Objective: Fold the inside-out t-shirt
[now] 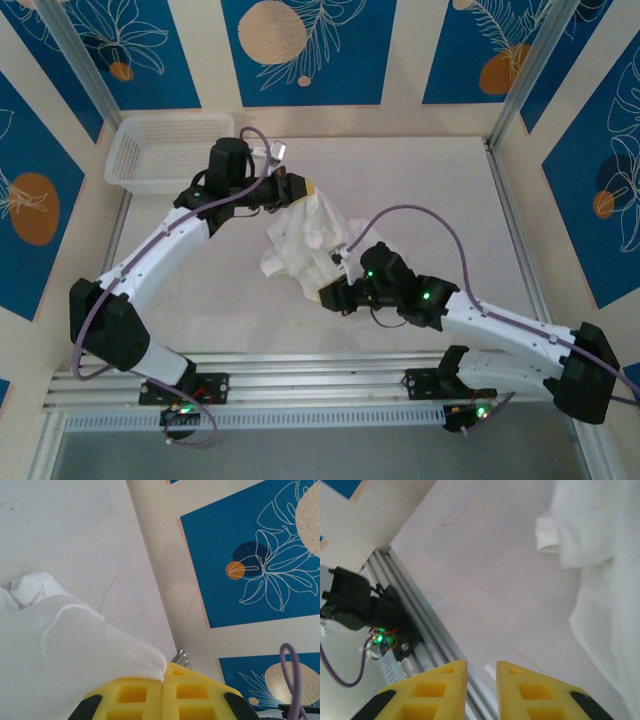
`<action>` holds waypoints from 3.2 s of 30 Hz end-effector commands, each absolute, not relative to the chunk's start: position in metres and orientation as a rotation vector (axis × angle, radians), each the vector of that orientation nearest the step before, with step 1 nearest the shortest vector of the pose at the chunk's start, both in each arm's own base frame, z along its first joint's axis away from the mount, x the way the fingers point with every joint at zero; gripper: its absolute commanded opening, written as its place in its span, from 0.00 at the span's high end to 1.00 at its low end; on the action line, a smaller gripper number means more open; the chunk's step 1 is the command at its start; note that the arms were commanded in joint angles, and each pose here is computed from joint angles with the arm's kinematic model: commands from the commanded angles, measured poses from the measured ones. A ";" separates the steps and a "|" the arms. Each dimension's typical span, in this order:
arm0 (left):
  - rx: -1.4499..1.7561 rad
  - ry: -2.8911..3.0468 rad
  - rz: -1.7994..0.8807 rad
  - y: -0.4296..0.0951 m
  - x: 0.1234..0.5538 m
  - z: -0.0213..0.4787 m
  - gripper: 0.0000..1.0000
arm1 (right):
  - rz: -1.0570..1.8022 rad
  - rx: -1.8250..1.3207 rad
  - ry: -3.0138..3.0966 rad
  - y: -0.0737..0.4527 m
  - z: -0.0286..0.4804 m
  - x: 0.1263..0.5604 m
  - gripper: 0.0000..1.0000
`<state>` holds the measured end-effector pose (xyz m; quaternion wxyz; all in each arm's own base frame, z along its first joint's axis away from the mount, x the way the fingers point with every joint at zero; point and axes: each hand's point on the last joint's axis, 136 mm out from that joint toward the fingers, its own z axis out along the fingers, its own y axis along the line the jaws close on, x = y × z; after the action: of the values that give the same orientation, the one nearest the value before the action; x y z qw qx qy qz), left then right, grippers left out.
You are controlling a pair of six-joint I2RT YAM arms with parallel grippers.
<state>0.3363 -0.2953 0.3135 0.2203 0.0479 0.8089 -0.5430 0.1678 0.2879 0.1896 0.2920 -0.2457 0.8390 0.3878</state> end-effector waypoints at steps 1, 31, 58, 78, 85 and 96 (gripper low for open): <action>0.185 2.171 -1.521 -0.294 0.332 0.329 1.00 | 0.945 -0.600 2.105 0.264 0.241 0.196 0.75; 0.165 2.342 -1.143 -0.252 0.356 0.272 1.00 | 1.301 -0.874 1.917 0.304 0.280 0.248 1.00; 1.271 1.690 -0.458 -0.248 0.241 0.245 0.20 | 1.359 -0.630 1.984 0.271 0.282 0.266 1.00; 1.012 1.686 -0.648 -0.287 0.288 0.279 1.00 | 1.382 -0.656 2.028 0.276 0.274 0.257 1.00; 0.942 1.657 -0.858 -0.292 0.265 0.333 1.00 | 1.020 -0.416 2.286 0.244 0.207 0.289 0.83; 0.926 1.741 -0.945 -0.306 0.274 0.333 1.00 | 0.792 -0.448 1.968 0.239 0.266 0.236 0.62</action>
<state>0.2737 -0.3034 0.3303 0.4759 0.3818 0.7011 -0.3690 0.2336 0.2509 0.2469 0.3901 -0.2117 0.8236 0.3533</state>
